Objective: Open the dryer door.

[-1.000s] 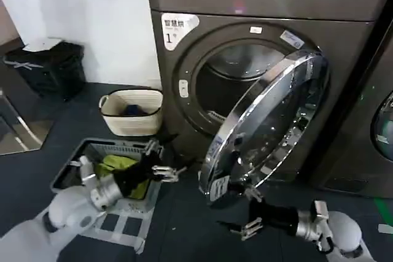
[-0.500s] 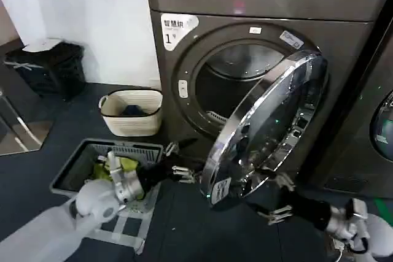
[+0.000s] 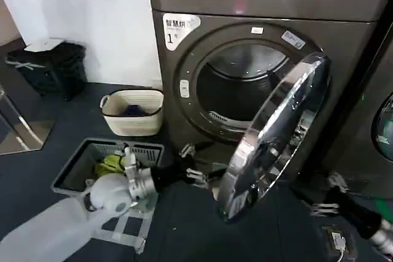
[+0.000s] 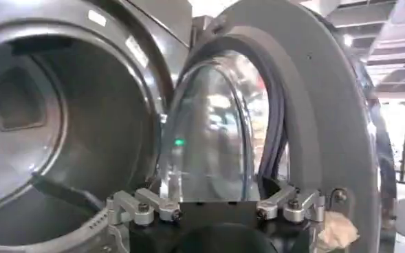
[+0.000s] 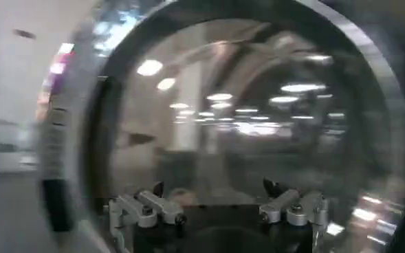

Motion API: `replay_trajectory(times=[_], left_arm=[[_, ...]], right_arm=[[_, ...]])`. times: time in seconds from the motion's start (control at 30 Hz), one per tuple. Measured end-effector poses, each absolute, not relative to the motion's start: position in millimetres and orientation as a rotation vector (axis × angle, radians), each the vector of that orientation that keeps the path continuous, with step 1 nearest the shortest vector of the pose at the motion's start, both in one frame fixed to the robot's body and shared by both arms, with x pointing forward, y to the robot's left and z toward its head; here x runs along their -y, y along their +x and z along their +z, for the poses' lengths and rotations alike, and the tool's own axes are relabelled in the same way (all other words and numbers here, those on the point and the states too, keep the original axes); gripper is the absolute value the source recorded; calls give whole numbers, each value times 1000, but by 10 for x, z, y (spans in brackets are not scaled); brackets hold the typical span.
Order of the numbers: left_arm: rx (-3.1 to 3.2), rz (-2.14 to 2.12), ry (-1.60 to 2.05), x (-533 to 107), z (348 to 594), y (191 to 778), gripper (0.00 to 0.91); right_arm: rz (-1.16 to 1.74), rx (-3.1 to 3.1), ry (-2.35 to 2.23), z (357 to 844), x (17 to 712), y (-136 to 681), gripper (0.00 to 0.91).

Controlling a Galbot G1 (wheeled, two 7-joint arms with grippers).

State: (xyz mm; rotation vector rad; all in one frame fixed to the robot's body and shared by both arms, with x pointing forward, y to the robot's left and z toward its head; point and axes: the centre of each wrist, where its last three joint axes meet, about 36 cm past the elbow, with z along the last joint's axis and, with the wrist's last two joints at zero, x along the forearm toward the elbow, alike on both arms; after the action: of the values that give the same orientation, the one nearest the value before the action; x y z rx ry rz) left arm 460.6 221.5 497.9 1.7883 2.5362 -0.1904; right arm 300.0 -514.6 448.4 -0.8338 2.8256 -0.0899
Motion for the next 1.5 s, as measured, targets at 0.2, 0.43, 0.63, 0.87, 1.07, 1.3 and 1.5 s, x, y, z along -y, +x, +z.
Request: replay_trajectory(times=[0.2, 0.43, 0.63, 0.87, 1.07, 1.3, 1.5], left_arm=[[-2479, -197, 1861, -2050, 4995, 4552, 907], [-2427, -204, 1921, -1867, 4963, 4490, 907], [-2369, -205, 1983, -1690, 4947, 4436, 907], [-2317, -228, 2047, -1457, 4928, 4443, 907], [-2253, -229, 2107, -1195, 4930, 4449, 907], [-2178, -201, 2164, -899, 4923, 4468, 907], [-2125, -202, 2231, -624, 4864, 4449, 907]], right_arm=[[-113, -2852, -516, 4536, 5505, 2641, 907], [-133, -2860, -224, 4612, 5824, 2261, 907], [-174, -2849, -35, 4747, 6029, 1956, 907], [-248, -2807, 263, 4968, 6168, 1733, 907], [-315, -2802, 572, 5157, 6313, 1478, 907], [-317, -2774, 827, 5332, 6393, 1156, 907], [-338, -2777, 1030, 5420, 6469, 861, 907]])
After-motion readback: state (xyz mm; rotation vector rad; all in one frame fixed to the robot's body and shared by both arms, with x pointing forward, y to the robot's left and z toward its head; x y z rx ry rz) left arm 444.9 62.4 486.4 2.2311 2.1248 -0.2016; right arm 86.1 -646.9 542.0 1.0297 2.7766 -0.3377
